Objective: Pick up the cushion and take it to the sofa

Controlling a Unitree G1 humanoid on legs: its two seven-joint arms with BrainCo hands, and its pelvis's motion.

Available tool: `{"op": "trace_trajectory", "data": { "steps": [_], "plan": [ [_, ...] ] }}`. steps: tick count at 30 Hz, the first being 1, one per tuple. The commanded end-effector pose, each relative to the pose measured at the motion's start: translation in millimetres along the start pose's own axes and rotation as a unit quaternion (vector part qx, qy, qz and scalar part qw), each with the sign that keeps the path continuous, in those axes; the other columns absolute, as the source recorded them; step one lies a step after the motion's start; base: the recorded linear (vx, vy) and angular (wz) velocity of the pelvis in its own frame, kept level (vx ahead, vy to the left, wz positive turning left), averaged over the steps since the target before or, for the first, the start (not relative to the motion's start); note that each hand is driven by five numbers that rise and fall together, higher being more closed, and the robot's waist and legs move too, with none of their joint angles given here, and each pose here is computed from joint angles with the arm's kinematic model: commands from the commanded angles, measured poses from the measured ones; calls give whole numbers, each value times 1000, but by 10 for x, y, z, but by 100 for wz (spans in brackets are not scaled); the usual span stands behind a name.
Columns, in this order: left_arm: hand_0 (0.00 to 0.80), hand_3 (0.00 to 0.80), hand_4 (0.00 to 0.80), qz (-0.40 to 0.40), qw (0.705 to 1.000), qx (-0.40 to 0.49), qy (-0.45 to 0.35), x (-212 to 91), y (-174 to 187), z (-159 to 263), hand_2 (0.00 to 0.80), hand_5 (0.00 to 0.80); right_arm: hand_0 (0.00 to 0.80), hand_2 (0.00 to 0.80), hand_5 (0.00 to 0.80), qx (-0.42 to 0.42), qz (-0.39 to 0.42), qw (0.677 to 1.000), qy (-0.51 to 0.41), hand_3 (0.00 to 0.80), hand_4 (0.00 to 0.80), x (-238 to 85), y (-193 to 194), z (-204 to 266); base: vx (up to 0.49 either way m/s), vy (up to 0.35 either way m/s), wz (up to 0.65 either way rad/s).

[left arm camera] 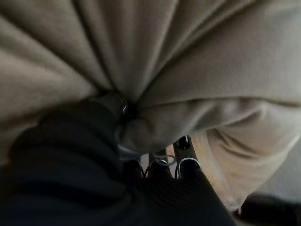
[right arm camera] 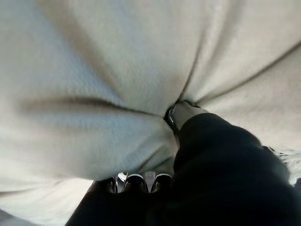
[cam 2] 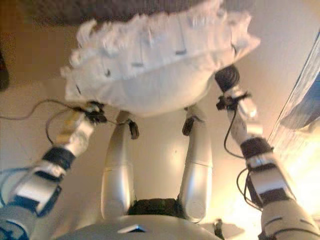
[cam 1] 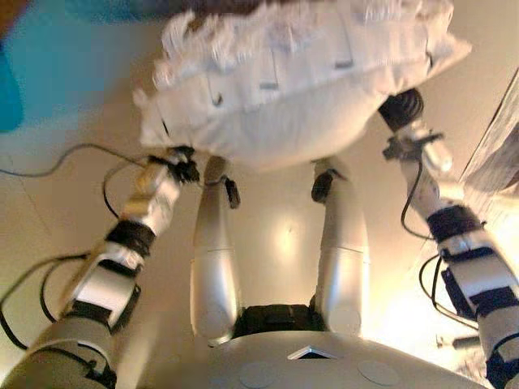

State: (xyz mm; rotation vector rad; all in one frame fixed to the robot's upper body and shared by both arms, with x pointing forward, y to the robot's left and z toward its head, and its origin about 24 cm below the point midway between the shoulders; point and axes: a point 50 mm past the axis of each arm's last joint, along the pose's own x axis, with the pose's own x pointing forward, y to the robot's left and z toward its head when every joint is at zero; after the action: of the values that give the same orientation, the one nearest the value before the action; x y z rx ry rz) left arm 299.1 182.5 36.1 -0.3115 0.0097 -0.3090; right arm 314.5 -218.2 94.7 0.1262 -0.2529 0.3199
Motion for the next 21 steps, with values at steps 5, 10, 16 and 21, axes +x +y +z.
{"op": "trace_trajectory", "data": {
  "steps": [5,10,16,21],
  "plan": [
    [800,800,800,-129,986,-11,-108,-125,-553,316,800,800,800,800,800,-36,76,992,-93,800,800,-257,507,204,113,39,2],
    [800,800,800,-109,987,-20,-112,-313,-564,235,800,800,800,800,800,-58,59,991,-104,800,800,-401,648,223,168,80,-1],
    [800,800,800,-85,975,32,-204,-514,-564,498,800,800,800,800,800,-80,74,983,-146,800,800,-573,796,449,174,0,7],
    [800,800,800,-48,963,4,-266,-646,-513,668,800,800,800,800,800,-91,69,976,-187,800,800,-629,812,654,79,-43,11]
  ]
}}
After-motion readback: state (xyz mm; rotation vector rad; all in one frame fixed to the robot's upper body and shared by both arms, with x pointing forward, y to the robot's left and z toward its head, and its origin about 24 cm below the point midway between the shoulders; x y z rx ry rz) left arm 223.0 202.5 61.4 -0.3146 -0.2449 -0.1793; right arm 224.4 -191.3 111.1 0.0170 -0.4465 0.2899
